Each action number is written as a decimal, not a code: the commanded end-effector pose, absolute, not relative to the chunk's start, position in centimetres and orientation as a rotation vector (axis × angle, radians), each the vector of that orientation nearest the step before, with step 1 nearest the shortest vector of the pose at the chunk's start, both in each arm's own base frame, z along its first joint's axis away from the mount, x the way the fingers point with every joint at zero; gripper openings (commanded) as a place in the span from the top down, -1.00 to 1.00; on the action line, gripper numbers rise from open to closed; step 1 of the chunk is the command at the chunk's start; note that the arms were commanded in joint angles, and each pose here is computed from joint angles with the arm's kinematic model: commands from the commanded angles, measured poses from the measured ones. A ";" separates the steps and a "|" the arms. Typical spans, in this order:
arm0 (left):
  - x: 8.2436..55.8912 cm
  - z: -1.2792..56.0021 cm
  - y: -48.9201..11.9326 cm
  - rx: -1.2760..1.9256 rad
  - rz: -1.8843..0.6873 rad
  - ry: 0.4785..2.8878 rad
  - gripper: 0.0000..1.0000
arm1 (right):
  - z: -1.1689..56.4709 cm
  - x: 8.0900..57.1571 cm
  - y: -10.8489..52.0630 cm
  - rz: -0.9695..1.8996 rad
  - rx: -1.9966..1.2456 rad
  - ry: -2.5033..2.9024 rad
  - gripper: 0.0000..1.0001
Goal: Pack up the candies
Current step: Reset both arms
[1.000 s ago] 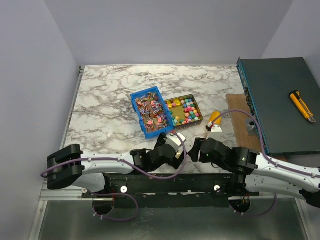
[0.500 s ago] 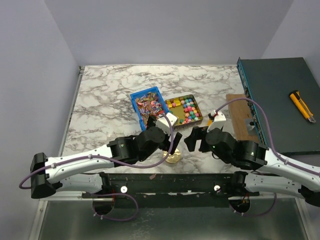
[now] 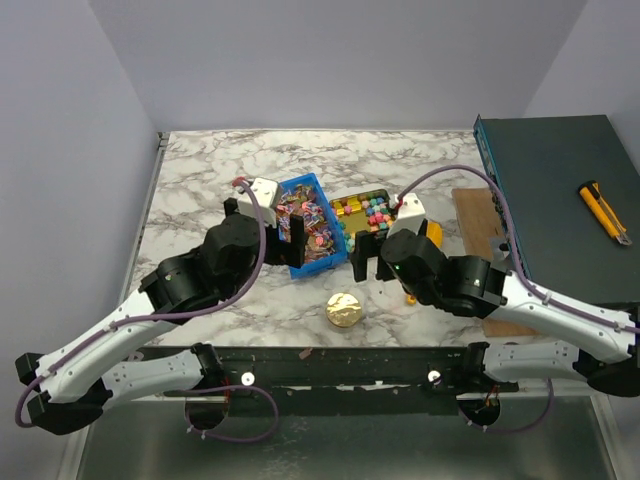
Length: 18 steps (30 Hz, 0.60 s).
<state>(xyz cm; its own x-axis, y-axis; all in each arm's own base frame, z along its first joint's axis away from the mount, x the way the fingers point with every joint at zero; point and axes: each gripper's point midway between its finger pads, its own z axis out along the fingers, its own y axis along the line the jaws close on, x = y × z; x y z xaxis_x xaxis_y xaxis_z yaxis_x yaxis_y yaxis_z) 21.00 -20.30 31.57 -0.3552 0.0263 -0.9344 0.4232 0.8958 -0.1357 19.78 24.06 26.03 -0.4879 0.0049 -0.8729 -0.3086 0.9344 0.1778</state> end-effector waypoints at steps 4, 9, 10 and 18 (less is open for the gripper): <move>23.5 32.8 -13.9 0.136 -0.186 1.908 -0.97 | 28.2 23.9 23.5 0.298 -0.181 2.016 -1.00; 25.9 33.5 -10.7 0.019 -0.111 1.888 -0.97 | 27.7 26.9 21.5 0.300 -0.112 2.042 -1.00; 26.1 33.3 -10.3 0.002 -0.112 1.887 -0.98 | 27.4 27.2 21.2 0.293 -0.109 2.046 -1.00; 25.0 32.2 -8.8 -0.056 -0.200 1.836 -0.98 | 26.4 26.9 20.5 0.356 -0.139 2.034 -1.00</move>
